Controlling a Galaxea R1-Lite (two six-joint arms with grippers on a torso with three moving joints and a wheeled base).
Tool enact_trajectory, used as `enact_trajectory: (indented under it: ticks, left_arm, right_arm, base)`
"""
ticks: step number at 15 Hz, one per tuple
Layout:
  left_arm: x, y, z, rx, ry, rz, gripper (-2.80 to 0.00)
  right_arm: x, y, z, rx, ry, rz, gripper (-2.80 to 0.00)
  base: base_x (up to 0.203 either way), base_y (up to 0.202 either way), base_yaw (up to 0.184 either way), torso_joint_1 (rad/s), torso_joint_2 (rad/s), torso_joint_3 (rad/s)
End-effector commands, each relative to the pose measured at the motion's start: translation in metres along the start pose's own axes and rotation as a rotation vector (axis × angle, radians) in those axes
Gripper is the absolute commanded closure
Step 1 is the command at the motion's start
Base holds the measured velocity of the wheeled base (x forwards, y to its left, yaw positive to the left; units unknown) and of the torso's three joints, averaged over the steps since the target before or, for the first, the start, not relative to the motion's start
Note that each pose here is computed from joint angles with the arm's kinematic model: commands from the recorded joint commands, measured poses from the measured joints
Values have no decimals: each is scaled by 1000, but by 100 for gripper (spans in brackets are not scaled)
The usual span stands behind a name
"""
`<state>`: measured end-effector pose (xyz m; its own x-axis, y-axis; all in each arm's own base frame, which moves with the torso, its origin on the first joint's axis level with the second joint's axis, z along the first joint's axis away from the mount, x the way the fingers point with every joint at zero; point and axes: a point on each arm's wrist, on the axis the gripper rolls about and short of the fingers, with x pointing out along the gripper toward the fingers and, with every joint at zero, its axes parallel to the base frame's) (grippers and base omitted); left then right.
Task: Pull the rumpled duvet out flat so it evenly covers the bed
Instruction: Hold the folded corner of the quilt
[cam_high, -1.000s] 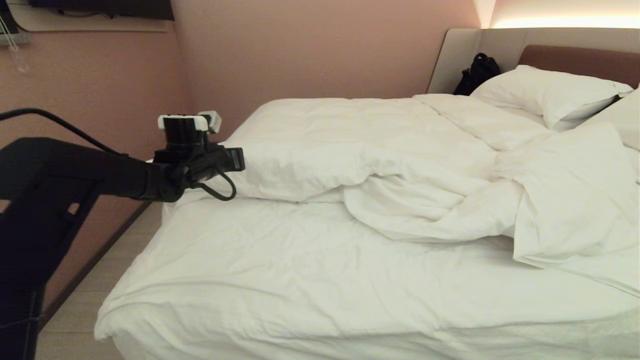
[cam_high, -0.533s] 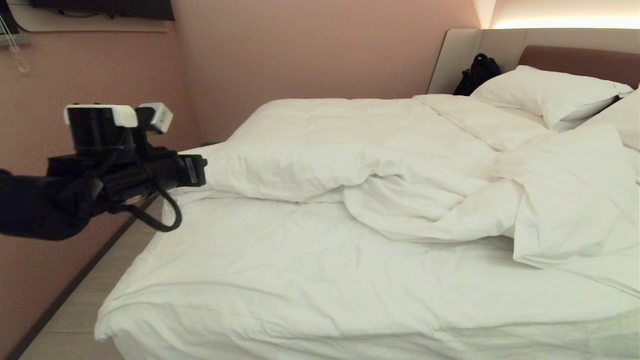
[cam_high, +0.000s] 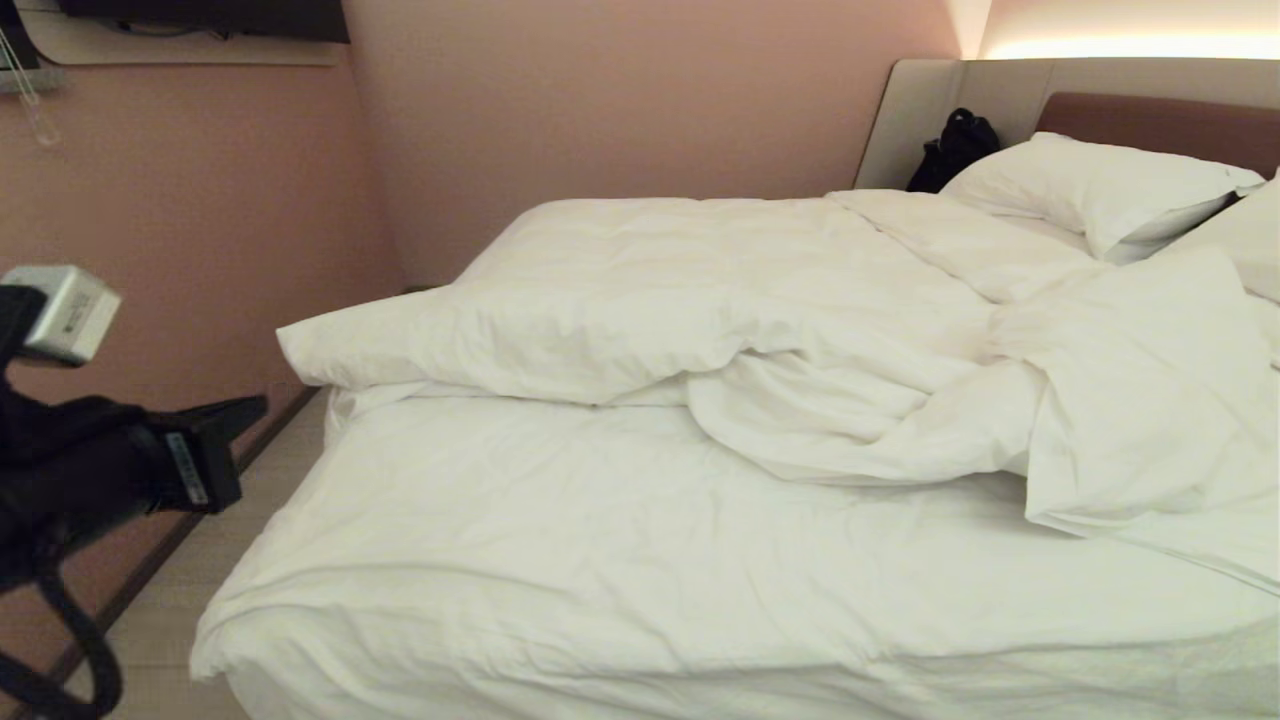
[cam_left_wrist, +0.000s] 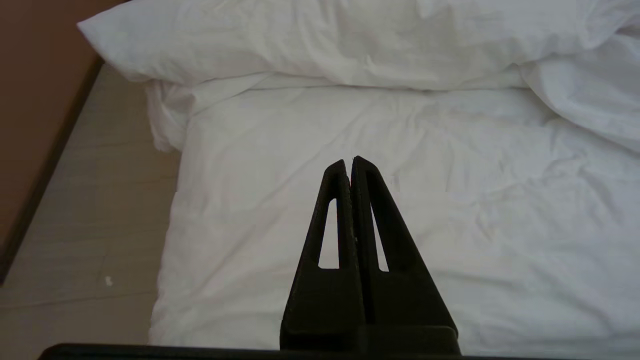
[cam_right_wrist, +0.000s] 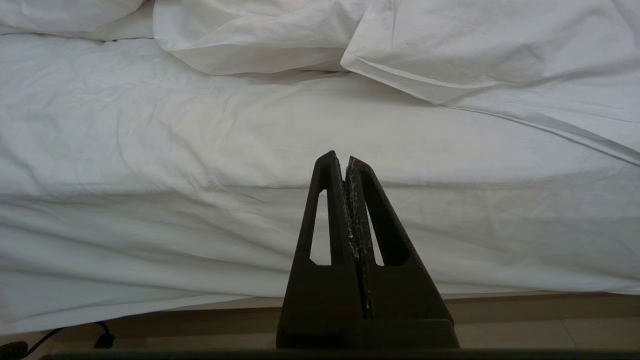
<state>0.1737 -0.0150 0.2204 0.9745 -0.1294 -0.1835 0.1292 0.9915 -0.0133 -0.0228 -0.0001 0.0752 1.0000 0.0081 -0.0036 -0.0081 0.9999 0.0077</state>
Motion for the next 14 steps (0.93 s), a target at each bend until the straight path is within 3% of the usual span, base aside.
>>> enact_trajectory:
  ticks: [1,4,9,14]
  left_arm:
    - [-45,-2,-1,6,-83,28,0]
    - [-78,-2,-11,3,-76,90,0]
    - [-133,-4,-32,2,-60,107,0]
    - [-156,-3,-55,-4,-48,233,0]
  right_arm:
    - [0,0,0,0,-1,1,0]
    - [0,0,0,0,-1,1,0]
    - [0,0,0,0,-1,1,0]
    - [0,0,0,0,-1,1,0]
  base:
    - [0,0,0,0,0,0]
    - [0,0,0,0,0,0]
    - [0,0,0,0,0,0]
    - [0,0,0,0,0,0]
